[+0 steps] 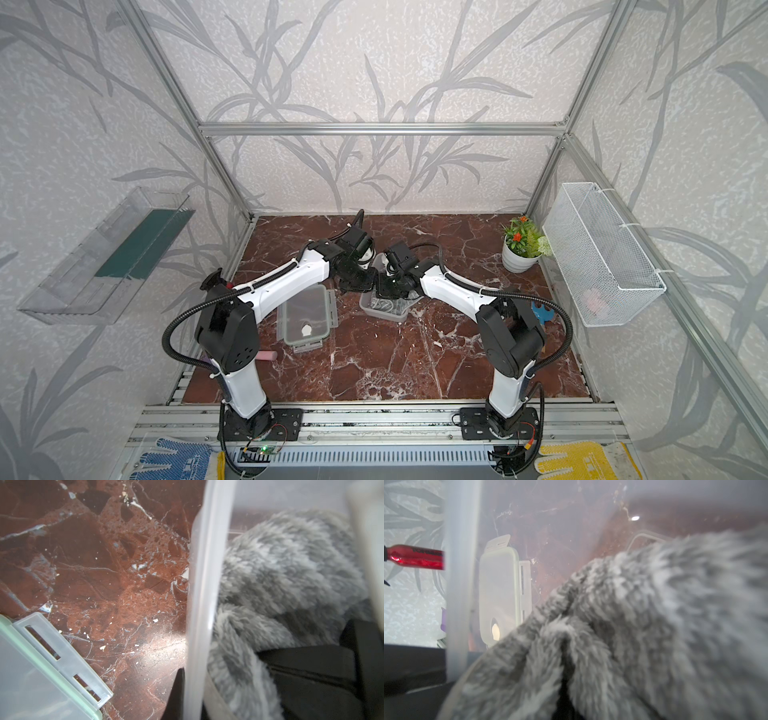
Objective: Wipe the insides of the lunch boxes
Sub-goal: Wipe the dirt inside the lunch box.
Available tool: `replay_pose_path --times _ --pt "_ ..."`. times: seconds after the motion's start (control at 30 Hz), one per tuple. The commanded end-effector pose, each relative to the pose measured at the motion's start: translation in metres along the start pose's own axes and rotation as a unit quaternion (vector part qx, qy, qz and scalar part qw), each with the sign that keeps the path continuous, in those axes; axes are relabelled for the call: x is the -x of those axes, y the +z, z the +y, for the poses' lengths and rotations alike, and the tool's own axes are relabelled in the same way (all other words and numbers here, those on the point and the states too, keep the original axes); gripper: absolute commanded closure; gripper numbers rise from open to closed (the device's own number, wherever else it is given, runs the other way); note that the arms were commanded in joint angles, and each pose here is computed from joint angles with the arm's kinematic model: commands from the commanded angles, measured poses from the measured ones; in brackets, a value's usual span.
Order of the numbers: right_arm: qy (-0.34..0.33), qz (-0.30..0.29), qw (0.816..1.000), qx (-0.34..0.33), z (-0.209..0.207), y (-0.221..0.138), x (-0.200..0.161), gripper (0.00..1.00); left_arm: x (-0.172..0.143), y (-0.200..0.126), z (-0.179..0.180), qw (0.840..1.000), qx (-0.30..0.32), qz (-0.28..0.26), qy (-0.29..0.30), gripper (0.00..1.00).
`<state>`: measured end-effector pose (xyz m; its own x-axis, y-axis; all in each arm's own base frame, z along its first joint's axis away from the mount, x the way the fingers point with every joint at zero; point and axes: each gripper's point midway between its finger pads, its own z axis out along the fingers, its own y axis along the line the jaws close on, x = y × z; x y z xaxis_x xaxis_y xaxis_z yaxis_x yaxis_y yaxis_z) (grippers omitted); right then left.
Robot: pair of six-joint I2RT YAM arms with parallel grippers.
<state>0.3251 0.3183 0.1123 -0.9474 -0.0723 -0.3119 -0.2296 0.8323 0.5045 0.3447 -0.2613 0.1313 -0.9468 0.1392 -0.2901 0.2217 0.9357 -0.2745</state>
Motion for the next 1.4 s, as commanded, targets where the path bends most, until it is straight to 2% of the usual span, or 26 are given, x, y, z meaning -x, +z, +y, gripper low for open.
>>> replay_pose_path --times 0.0,0.17,0.43,0.63,0.73,0.83,1.0,1.2,1.37 --pt "-0.025 0.107 0.988 -0.111 -0.046 -0.019 -0.057 1.00 0.045 -0.039 0.018 0.994 0.038 -0.098 -0.012 1.00" --pt "-0.006 0.079 0.978 -0.192 -0.091 -0.030 -0.039 1.00 0.033 -0.040 0.018 0.996 0.033 -0.086 -0.015 1.00" --pt "-0.005 0.022 0.946 -0.324 -0.132 -0.060 0.000 1.00 0.016 -0.042 0.028 0.996 0.058 -0.069 -0.017 1.00" --pt "0.031 -0.015 0.929 -0.368 -0.159 -0.073 0.023 1.00 0.009 -0.038 0.017 0.997 0.045 -0.057 -0.011 1.00" --pt "0.046 -0.046 0.927 -0.369 -0.161 -0.076 0.040 1.00 0.002 -0.030 0.008 0.998 0.036 -0.044 -0.006 1.00" --pt "0.058 -0.083 0.935 -0.340 -0.150 -0.070 0.063 1.00 -0.003 -0.022 -0.003 0.999 0.024 -0.034 -0.003 1.00" --pt "0.070 -0.136 0.958 -0.242 -0.116 -0.051 0.099 1.00 -0.010 -0.013 -0.012 1.000 0.005 -0.025 -0.007 1.00" --pt "0.082 -0.174 0.977 -0.089 -0.066 -0.026 0.129 1.00 -0.010 -0.010 -0.022 0.999 -0.025 -0.025 -0.010 1.00" --pt "0.093 -0.173 0.979 0.048 -0.024 -0.006 0.145 1.00 -0.010 -0.008 -0.027 0.999 -0.036 -0.024 -0.009 1.00"
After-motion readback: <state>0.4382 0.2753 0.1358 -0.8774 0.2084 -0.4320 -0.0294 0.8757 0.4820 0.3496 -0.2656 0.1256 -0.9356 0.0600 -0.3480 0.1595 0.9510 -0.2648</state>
